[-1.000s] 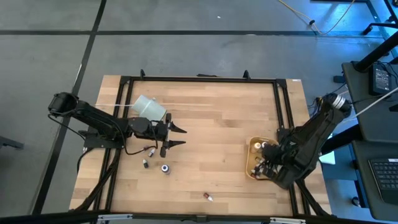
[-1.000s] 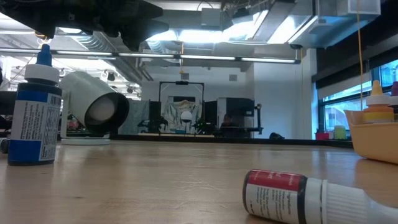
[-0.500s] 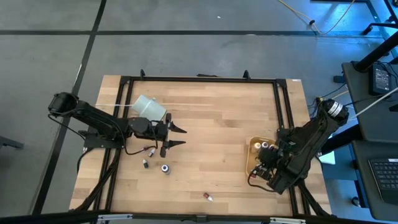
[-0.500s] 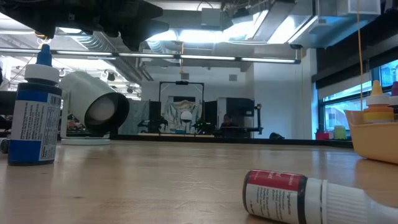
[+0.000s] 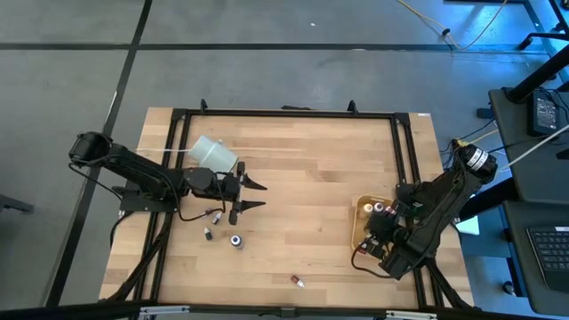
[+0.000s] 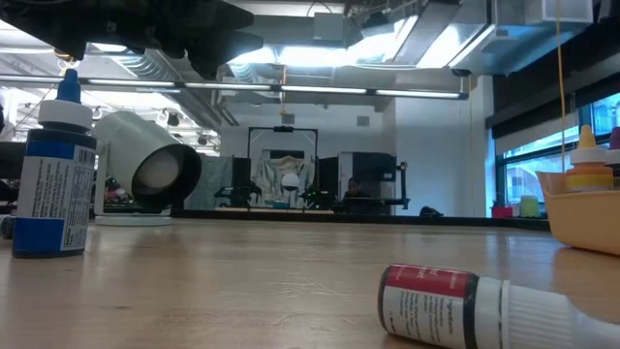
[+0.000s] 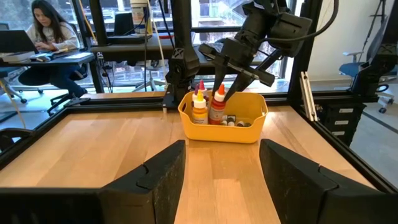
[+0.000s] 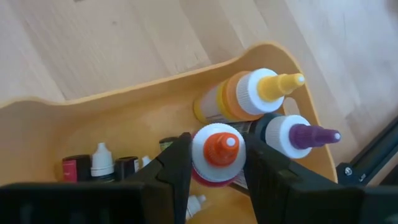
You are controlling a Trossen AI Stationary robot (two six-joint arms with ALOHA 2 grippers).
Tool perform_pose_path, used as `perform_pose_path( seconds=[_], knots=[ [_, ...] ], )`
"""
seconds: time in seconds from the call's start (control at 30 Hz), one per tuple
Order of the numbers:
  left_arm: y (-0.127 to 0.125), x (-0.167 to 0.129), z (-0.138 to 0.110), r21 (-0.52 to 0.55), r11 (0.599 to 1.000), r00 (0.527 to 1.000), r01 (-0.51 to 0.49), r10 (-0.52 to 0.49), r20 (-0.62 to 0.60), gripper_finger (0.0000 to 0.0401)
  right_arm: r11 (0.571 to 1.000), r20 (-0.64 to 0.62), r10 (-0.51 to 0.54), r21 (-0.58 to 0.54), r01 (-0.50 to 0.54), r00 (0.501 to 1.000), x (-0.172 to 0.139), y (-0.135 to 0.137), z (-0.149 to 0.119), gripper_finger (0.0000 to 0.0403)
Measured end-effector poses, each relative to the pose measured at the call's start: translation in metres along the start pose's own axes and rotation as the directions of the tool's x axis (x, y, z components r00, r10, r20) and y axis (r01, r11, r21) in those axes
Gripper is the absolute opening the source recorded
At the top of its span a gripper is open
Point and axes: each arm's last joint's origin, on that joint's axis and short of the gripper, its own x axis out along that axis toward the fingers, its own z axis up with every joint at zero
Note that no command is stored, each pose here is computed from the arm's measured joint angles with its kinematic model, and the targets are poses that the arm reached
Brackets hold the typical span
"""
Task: Pick & Place food coloring
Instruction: Put the large orange food coloring bottle into the yellow bin
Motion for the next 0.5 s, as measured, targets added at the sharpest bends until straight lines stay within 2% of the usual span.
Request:
perform_pose_path(
  seconds=[0.5],
  knots=[
    [0.000, 0.000, 0.000, 0.000, 1.000, 1.000, 0.000, 0.000, -0.001, 0.0202, 1.000, -0.029, -0.022, -0.003, 0.022, 0.999, 0.018, -0.003, -0.011, 0.0153]
  ],
)
